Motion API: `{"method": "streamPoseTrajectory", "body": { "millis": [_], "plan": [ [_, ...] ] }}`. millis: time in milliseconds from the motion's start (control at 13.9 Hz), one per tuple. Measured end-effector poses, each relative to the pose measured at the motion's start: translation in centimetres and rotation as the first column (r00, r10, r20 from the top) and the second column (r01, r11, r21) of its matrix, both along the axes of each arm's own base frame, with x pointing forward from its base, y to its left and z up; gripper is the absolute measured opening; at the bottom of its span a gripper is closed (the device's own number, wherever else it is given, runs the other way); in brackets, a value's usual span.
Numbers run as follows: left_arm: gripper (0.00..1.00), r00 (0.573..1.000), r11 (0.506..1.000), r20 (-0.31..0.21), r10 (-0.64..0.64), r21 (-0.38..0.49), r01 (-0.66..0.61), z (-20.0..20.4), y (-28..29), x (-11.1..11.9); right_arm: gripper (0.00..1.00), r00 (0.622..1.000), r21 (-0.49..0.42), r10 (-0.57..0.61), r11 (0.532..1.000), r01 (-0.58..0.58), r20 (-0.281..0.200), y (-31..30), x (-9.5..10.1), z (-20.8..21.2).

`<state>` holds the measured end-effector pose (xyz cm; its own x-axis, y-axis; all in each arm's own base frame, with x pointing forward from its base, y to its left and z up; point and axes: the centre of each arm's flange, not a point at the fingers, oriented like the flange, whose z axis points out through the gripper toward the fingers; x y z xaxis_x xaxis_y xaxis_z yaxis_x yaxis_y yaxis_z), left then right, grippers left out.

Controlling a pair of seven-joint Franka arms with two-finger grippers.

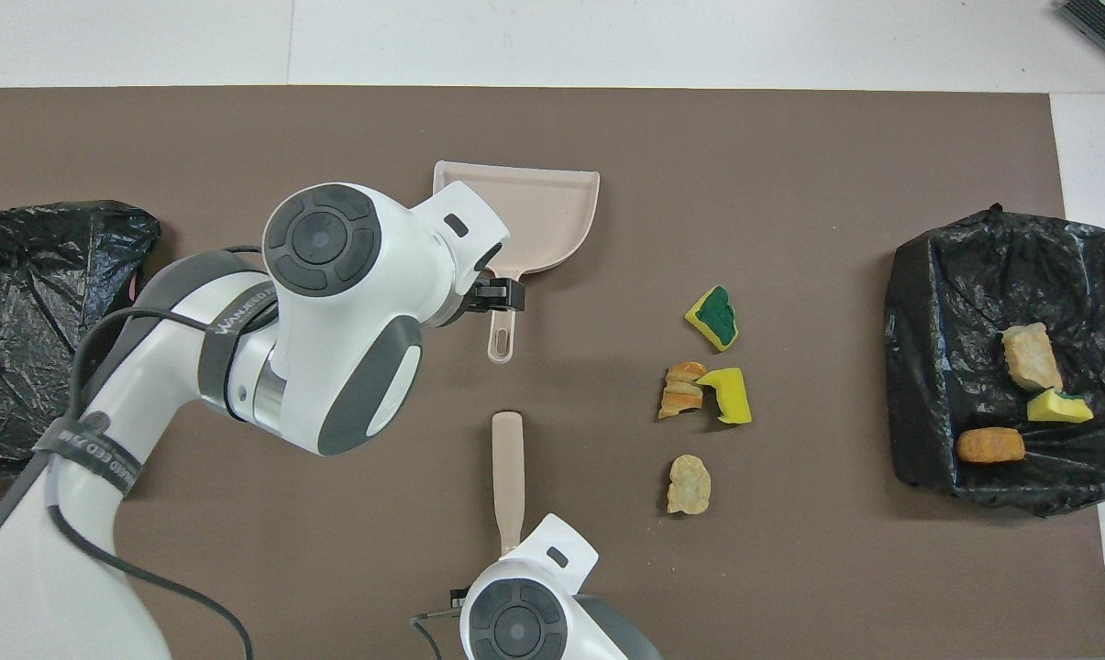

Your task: Sweep and dump trash in bin

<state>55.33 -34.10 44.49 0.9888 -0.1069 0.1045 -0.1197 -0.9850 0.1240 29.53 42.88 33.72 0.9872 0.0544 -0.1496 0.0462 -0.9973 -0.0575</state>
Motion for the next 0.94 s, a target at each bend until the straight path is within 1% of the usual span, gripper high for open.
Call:
{"method": "streamPoseTrajectory", "body": {
  "millis": [72, 216, 288, 360, 432, 648, 720, 935],
  "plan": [
    [1.0, 1.0, 1.0, -0.009, 0.0, 0.004, 0.0, -1.2, -0.4, 0.1, 0.51, 1.0, 0.0, 0.0, 1.0, 0.0, 0.0, 0.0, 0.0, 0.0],
    [1.0, 1.0, 1.0, -0.005, 0.003, 0.003, -0.003, -3.1, -0.7, 0.8, 0.3, 1.0, 0.0, -0.001, 1.0, 0.001, 0.0, 0.0, 0.0, 0.0],
    [1.0, 1.0, 1.0, -0.003, 0.004, 0.001, -0.004, -3.9, -0.9, 1.0, 0.3, 1.0, 0.001, -0.001, 1.0, 0.001, 0.0, 0.0, 0.0, 0.0],
    [1.0, 1.0, 1.0, -0.002, 0.004, 0.0, -0.004, -4.4, -1.0, 1.1, 0.26, 1.0, 0.002, -0.002, 1.0, 0.002, 0.001, 0.0, 0.1, 0.0],
    [1.0, 1.0, 1.0, -0.003, 0.003, 0.001, -0.003, -4.8, -1.2, 1.1, 0.26, 1.0, 0.003, -0.002, 1.0, 0.002, 0.002, 0.1, 0.1, 0.0],
    [1.0, 1.0, 1.0, -0.012, -0.025, 0.005, 0.025, -5.7, -2.9, 0.1, 0.26, 1.0, 0.007, -0.019, 1.0, 0.019, 0.004, -0.1, 0.8, 0.5],
    [1.0, 0.999, 0.999, -0.015, -0.033, 0.006, 0.034, -6.1, -3.6, -0.2, 0.26, 0.999, 0.0, -0.042, 0.999, 0.042, -0.002, -0.3, 1.2, 0.8],
    [1.0, 0.998, 0.999, -0.033, -0.051, 0.017, 0.051, -7.5, -4.7, -1.0, 0.26, 0.992, -0.045, -0.116, 0.992, 0.114, -0.04, -2.4, 2.6, 2.3]
  ]
}}
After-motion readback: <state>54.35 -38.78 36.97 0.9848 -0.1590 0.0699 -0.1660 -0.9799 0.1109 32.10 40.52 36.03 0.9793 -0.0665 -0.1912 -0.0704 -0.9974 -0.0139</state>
